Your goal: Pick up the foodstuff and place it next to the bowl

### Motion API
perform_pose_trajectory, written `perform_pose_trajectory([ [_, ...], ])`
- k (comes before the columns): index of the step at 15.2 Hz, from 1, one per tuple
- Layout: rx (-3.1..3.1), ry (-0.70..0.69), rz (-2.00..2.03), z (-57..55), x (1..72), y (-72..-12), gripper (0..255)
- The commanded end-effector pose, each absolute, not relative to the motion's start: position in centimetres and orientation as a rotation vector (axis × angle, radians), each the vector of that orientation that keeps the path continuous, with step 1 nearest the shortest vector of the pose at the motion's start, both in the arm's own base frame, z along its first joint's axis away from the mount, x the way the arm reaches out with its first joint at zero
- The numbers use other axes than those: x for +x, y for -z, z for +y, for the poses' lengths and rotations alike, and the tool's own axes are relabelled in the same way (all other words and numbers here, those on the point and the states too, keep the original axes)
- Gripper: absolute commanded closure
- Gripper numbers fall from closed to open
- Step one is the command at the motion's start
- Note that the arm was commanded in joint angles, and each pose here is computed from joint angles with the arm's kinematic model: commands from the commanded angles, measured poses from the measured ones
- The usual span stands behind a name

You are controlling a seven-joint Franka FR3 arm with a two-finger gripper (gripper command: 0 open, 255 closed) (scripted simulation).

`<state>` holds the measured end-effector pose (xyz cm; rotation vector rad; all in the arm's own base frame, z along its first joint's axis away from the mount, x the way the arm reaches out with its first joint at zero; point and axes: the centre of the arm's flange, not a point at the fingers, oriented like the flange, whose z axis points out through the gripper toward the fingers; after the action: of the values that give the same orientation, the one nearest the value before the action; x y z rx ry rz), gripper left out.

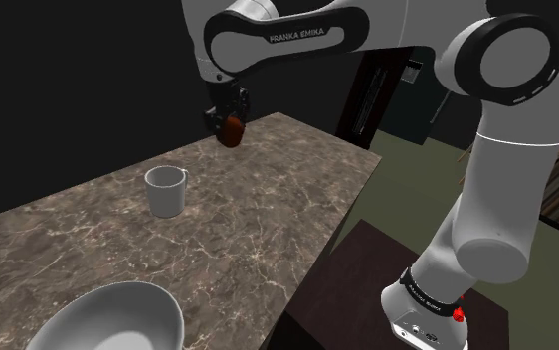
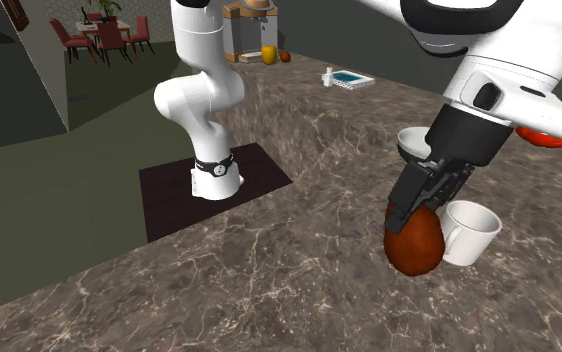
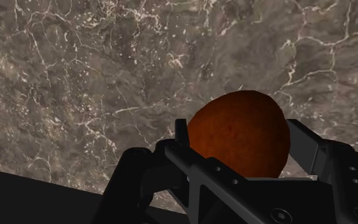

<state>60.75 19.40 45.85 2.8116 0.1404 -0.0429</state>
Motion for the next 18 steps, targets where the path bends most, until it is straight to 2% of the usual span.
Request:
perform_pose_trajectory([
  [1,2.812,0.043,0.141,19.3,60.8,-47.1,255],
  [18,2.812,0.043,0.141,29.1,42.1,-47.6,255],
])
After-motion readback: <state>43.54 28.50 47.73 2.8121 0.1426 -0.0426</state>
